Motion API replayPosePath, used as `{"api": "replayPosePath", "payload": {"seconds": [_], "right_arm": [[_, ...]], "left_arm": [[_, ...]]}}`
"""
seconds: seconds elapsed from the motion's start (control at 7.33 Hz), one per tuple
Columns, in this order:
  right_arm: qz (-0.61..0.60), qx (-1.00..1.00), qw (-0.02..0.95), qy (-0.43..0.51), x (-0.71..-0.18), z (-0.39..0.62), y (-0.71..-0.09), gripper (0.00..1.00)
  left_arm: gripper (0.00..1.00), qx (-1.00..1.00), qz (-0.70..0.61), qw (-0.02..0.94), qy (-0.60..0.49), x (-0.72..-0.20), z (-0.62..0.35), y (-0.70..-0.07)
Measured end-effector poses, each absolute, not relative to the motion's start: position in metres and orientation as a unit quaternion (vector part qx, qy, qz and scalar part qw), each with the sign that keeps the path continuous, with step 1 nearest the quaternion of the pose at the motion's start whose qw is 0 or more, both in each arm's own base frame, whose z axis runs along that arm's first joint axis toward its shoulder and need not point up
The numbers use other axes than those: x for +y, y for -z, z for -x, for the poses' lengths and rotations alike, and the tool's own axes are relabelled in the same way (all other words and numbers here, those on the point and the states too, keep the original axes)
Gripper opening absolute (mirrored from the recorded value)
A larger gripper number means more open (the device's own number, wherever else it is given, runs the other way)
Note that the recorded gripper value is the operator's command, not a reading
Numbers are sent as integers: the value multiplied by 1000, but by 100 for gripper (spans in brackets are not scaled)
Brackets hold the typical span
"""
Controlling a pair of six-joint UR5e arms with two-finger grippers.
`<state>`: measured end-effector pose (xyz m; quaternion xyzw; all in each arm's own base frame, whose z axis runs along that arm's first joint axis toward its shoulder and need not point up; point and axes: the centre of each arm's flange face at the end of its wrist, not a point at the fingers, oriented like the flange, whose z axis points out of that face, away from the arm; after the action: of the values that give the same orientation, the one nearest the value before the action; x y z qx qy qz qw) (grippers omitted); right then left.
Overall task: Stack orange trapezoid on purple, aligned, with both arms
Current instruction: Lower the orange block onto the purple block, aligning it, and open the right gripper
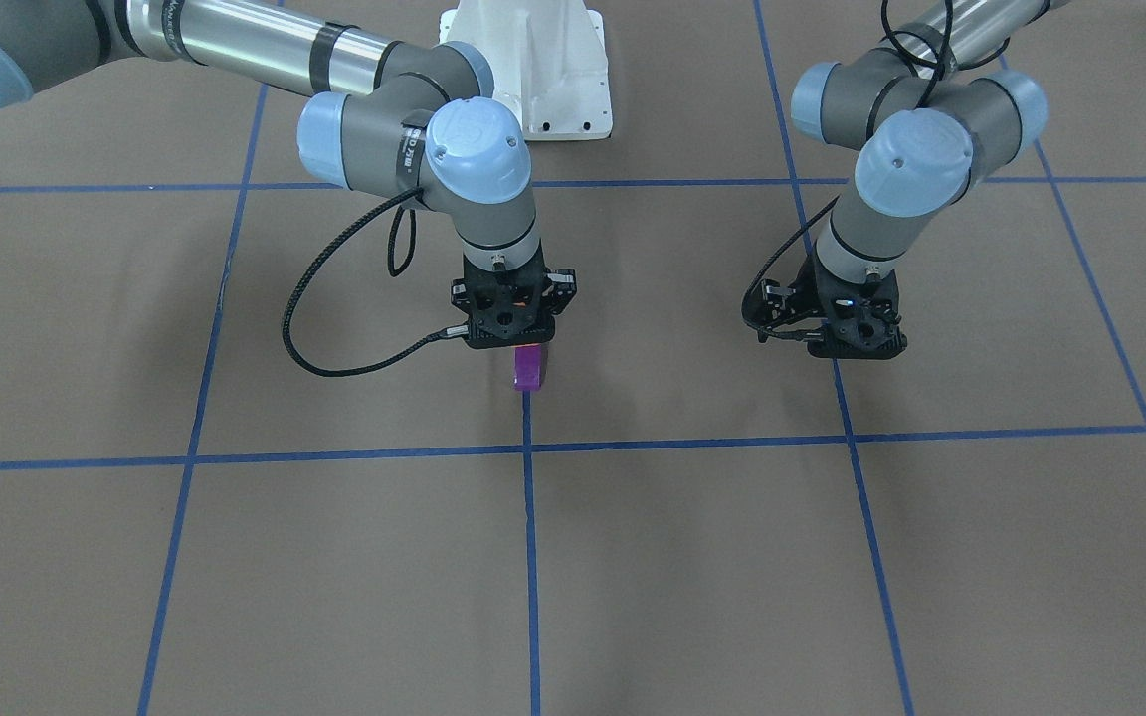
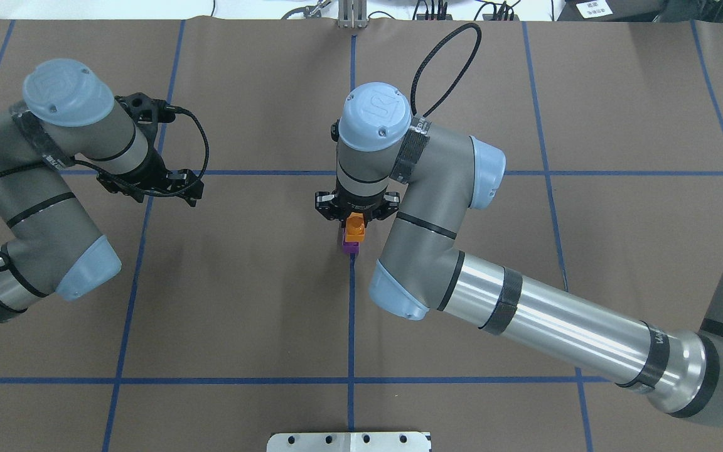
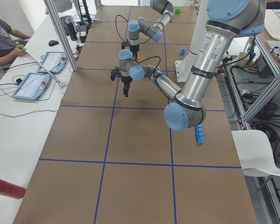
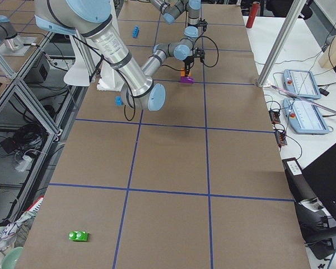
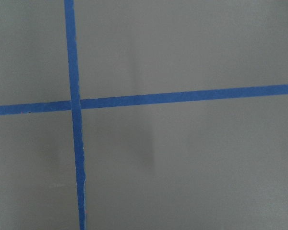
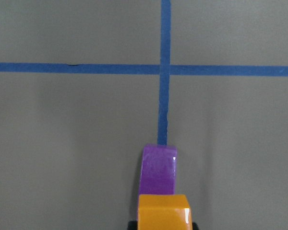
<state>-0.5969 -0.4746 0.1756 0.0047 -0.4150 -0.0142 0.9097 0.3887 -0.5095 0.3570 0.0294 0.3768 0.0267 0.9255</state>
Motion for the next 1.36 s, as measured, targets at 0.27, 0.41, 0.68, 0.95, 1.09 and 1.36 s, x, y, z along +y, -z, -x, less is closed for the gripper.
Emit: {"api": "replayPosePath", "payload": {"seconds": [0.27, 0.41, 0.68, 0.95, 1.09, 1.36], "right_arm": [[-8, -412, 911, 17, -468, 604, -175, 0], [-8, -411, 911, 17, -468, 605, -175, 0], [-10, -408, 913, 16, -470, 607, -178, 0], [-9, -404, 915, 14, -472, 609, -179, 0], [-8, -402, 916, 13, -474, 611, -182, 0], [-7, -399, 917, 13, -475, 614, -185, 0]], "left_arm": [[99, 377, -29, 925, -26, -509, -388, -357], [99, 377, -29, 925, -26, -509, -388, -357], [99, 377, -29, 925, -26, -509, -388, -358], [99, 377, -29, 925, -26, -509, -388, -357], [100, 378, -30, 925, -26, -509, -388, -356], [100, 378, -31, 925, -26, -509, -388, -355]]}}
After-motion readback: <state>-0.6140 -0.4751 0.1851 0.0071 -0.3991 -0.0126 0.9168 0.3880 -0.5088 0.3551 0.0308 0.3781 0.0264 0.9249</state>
